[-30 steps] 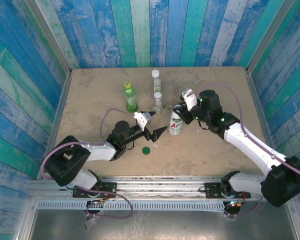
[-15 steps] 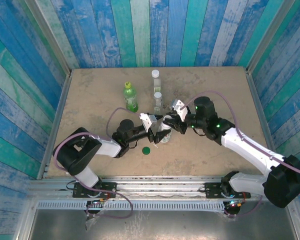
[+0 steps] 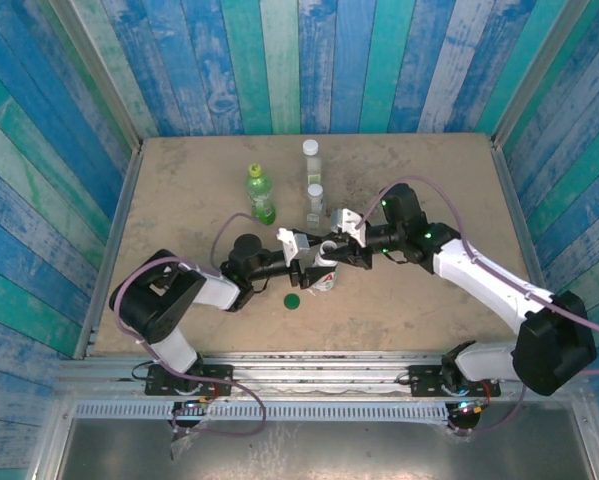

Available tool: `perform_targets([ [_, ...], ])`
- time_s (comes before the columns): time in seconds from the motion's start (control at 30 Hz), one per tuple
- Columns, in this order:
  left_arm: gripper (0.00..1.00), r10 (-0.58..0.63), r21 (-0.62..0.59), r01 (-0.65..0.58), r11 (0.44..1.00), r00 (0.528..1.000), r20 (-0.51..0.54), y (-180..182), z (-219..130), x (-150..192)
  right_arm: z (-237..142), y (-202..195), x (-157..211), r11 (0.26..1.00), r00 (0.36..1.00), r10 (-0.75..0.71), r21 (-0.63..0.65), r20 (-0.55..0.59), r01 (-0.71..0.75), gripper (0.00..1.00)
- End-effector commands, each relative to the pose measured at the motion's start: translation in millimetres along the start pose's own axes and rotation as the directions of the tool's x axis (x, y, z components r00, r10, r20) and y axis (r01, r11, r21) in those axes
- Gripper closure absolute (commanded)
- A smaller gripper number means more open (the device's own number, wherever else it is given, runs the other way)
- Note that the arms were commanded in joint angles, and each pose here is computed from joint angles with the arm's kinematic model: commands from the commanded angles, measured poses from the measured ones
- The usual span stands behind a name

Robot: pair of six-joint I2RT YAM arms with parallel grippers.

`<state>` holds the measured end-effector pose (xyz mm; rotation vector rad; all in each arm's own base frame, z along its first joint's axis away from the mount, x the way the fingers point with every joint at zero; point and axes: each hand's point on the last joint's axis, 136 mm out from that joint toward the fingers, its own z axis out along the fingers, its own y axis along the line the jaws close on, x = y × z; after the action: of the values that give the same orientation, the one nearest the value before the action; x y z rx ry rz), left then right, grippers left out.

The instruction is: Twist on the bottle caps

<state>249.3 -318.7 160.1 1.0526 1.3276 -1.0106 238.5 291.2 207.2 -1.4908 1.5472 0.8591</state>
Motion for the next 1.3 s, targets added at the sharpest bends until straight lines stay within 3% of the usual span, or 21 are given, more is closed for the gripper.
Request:
perform_targets([
  [0.0, 0.2, 0.025, 0.051, -0.024, 0.998, 0.999, -0.023, -3, 5, 12, 0, 8, -7, 0.997, 1.0, -0.014, -0.071, 0.016, 0.015, 0.69],
  [0.2, 0.29, 0.028, 0.067, -0.027, 0.997, 0.999, -0.016, -2, 10, 12, 5, 5, -4, 0.997, 1.0, 0.003, -0.081, -0.001, -0.003, 0.69],
  [0.4, 0.45, 0.031, 0.043, -0.031, 0.999, 1.0, 0.002, 0, 6, 11, 2, 0, -5, 0.999, 1.0, 0.004, -0.044, -0.004, -0.004, 0.68],
  [0.43, 0.46, 0.03, 0.044, -0.03, 0.999, 1.0, 0.002, -1, 6, 11, 1, -1, -5, 0.999, 1.0, 0.008, -0.038, -0.005, -0.008, 0.66],
  [0.5, 0.5, 0.029, 0.043, -0.029, 0.999, 1.0, 0.001, 0, 7, 10, 0, -3, -7, 1.0, 1.0, 0.013, -0.019, 0.001, -0.013, 0.54],
  [0.7, 0.52, 0.018, -0.005, -0.018, 1.0, 1.0, 0.011, 6, 1, 5, -16, -7, -26, 0.995, 0.996, 0.037, 0.093, 0.081, -0.045, 0.32],
  [0.8, 0.53, 0.008, -0.066, -0.007, 0.998, 1.0, 0.014, 17, -6, 1, -27, -10, -26, 0.975, 0.992, 0.075, 0.203, 0.099, -0.094, 0.27],
  [0.97, 0.52, -0.018, -0.189, 0.023, 0.982, 0.999, 0.028, 39, -20, -4, -19, 15, -3, 0.949, 0.992, 0.113, 0.292, 0.048, -0.122, 0.26],
  [1.27, 0.53, -0.053, -0.309, 0.063, 0.949, 0.998, 0.04, 62, -41, -4, 32, 74, 59, 0.969, 0.987, 0.135, 0.218, -0.086, -0.113, 0.25],
])
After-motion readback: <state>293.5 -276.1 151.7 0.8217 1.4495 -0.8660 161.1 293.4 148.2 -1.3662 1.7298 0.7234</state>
